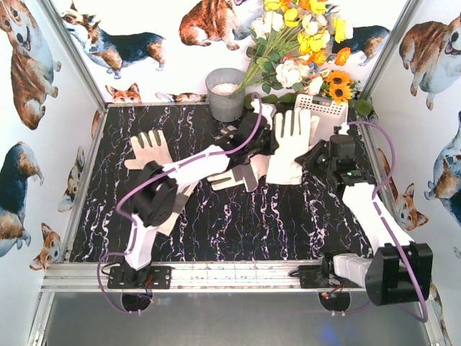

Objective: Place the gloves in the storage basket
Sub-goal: Place the glove in the bin, then move the glove to the center of the board.

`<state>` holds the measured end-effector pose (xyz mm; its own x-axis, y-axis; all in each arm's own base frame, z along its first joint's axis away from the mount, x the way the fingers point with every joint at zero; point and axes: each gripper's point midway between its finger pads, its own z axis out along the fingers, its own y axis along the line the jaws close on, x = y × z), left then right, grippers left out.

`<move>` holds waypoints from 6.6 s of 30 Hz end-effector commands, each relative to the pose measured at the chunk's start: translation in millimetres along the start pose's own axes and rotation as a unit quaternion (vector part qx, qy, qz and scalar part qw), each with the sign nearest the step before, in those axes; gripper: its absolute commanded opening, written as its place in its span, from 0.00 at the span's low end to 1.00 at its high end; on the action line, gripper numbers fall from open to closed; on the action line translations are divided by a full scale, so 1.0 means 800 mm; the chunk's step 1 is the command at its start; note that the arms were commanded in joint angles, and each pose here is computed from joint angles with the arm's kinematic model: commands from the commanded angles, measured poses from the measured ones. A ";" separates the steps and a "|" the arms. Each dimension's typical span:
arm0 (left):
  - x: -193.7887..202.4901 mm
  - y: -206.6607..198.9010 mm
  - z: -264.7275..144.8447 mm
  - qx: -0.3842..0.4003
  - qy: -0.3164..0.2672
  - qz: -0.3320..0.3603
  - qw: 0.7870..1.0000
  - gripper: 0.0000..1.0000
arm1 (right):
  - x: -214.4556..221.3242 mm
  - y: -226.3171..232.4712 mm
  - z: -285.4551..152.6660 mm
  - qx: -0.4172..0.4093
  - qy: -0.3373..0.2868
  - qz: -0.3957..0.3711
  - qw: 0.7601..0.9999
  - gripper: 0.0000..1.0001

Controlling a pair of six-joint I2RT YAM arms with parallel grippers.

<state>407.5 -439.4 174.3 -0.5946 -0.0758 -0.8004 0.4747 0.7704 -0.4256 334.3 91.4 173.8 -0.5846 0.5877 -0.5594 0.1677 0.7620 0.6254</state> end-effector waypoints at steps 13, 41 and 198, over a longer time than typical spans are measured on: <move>-0.069 -0.013 0.103 0.125 -0.072 0.039 0.989 0.00 | -0.133 -0.016 0.032 0.006 -0.136 0.013 0.991 0.00; -0.072 0.028 0.037 0.099 -0.062 0.008 0.993 0.80 | -0.203 -0.092 0.134 0.016 -0.050 -0.056 0.997 0.00; 0.352 0.120 -0.290 -0.310 0.055 -0.548 0.775 0.00 | 0.115 -0.007 -0.105 -0.062 0.093 -0.079 0.991 0.65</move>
<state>132.1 -262.6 16.0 -0.6079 -0.7940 0.0068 -0.6652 0.5046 -0.5504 197.1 115.5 135.4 -0.7908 0.3757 -0.4832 0.0220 0.8064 0.5910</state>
